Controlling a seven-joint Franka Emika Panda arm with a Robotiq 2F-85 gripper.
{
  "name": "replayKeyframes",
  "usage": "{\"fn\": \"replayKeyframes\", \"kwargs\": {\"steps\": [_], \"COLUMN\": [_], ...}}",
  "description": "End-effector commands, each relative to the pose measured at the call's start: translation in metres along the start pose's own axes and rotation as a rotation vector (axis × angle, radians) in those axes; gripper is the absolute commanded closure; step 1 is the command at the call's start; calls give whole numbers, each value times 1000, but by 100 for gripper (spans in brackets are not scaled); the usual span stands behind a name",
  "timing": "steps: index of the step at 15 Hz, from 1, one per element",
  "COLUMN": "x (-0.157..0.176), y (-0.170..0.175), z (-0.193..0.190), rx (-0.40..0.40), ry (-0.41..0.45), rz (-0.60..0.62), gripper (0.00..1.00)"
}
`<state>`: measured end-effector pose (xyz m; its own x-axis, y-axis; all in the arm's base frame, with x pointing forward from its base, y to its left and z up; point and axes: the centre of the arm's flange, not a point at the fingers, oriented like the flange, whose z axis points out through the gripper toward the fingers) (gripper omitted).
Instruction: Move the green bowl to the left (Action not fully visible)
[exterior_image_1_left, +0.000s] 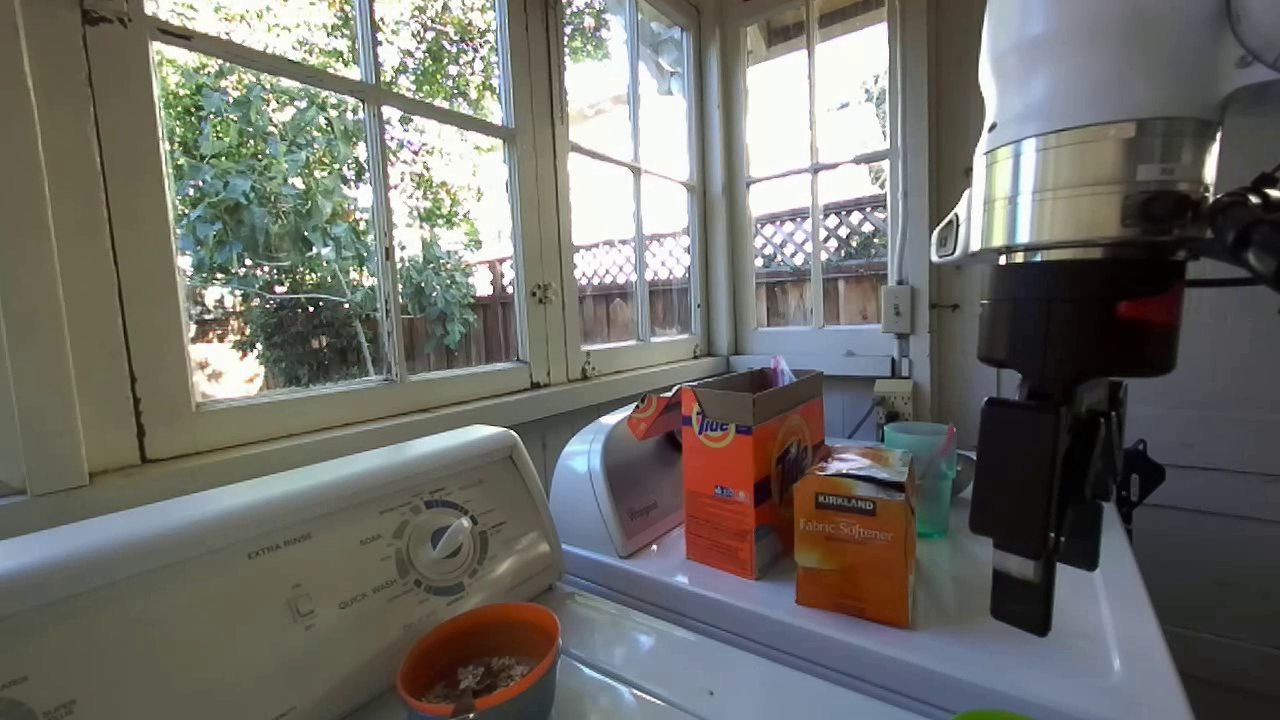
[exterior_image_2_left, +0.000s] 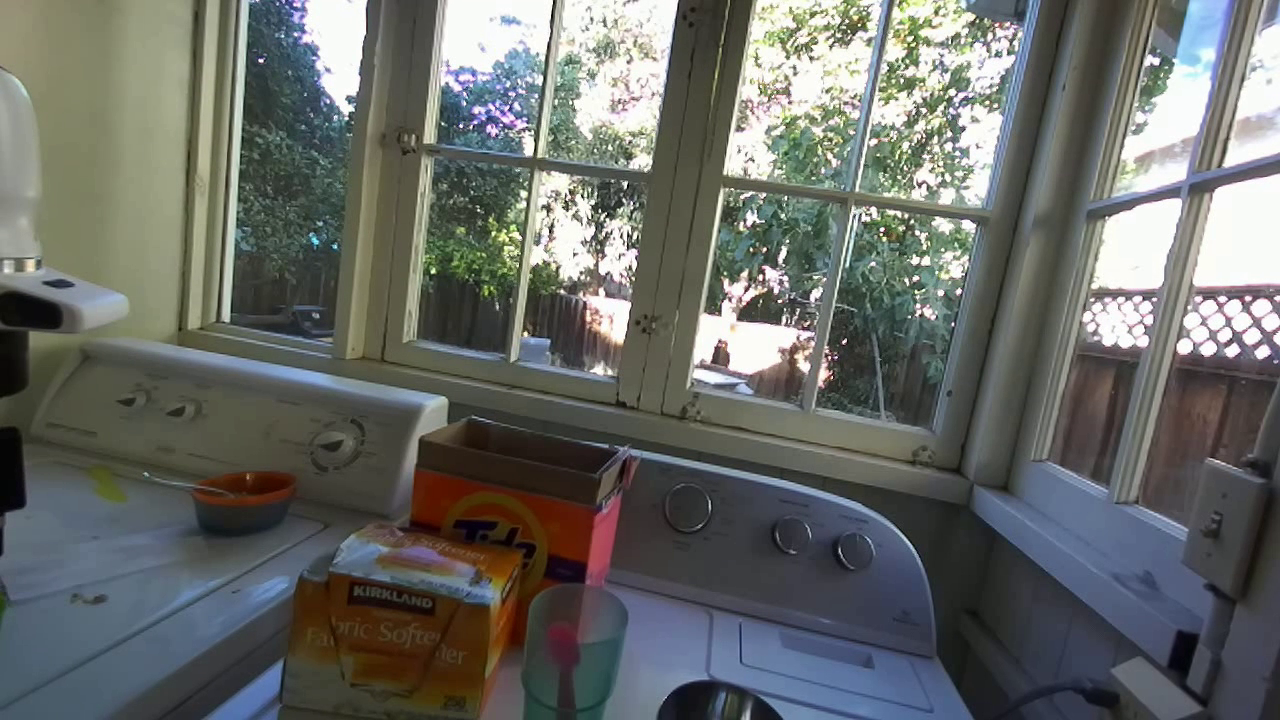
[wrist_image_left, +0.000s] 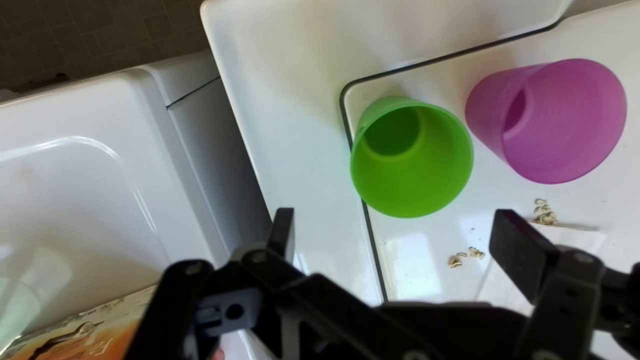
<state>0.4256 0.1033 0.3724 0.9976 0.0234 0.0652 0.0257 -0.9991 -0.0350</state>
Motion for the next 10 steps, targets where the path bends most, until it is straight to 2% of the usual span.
{"fn": "replayKeyframes", "kwargs": {"steps": [1,10], "x": [0,1], "y": [0,0], "z": [0,-2], "rx": [0,1], "ry": [0,4], "rz": [0,0], "gripper": [0,0]}}
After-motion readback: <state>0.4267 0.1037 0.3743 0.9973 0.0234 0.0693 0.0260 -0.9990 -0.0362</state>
